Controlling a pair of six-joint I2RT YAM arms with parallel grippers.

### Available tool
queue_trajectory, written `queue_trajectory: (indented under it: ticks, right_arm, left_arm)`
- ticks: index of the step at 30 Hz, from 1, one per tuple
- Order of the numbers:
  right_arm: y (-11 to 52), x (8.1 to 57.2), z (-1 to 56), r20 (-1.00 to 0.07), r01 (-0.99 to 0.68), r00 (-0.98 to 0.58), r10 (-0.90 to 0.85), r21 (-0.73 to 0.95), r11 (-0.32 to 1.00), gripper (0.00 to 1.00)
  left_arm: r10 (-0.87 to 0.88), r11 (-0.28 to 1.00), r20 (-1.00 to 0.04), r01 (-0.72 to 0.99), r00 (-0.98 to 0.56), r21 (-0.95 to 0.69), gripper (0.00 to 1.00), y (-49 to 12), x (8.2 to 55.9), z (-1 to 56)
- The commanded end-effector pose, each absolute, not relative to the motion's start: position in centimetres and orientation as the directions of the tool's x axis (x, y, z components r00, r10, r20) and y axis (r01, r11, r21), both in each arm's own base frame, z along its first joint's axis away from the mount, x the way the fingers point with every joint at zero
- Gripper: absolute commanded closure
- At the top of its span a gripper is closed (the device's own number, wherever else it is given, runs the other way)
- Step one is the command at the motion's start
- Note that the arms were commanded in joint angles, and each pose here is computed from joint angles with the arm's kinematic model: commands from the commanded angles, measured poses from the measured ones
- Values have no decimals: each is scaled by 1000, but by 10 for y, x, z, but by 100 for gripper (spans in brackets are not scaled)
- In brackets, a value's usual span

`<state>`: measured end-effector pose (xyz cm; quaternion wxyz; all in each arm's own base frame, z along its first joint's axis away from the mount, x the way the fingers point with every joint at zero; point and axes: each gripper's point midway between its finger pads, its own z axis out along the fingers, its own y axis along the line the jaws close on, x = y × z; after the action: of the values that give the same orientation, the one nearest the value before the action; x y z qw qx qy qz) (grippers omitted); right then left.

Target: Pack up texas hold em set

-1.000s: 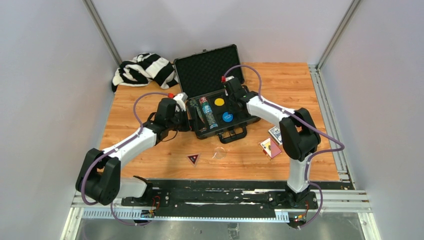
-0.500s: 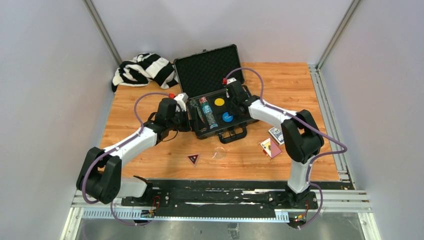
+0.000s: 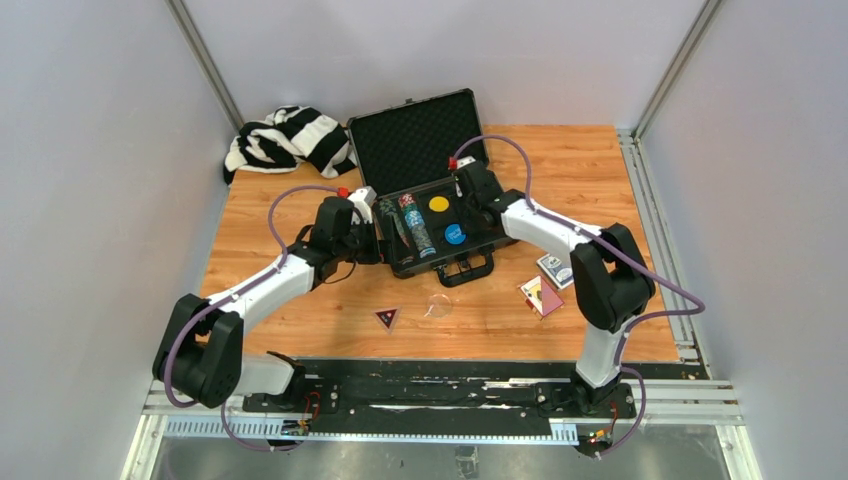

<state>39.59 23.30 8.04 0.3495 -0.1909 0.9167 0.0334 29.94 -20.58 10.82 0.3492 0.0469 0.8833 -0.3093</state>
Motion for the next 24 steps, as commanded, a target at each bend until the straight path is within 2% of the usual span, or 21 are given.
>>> queue_trajectory:
  ticks: [1, 6, 16, 24]
  right_arm:
    - [229, 396, 111, -682, -370, -652, -330, -93, 924, 66]
    - [235, 394, 112, -685, -383, -655, -318, -62, 922, 66]
    - [238, 394, 77, -634, -387, -697, -336, -62, 920, 66]
    - [241, 402, 104, -681, -392, -655, -329, -66, 918, 66]
  left_arm:
    - [-137, 805, -665, 309, -734, -507, 2, -204, 303, 111]
    - [-122, 808, -684, 328, -719, -490, 2, -202, 302, 113]
    - [-124, 816, -683, 317, -720, -482, 2, -199, 302, 110]
    - [-127, 815, -684, 317, -718, -484, 2, -200, 302, 111]
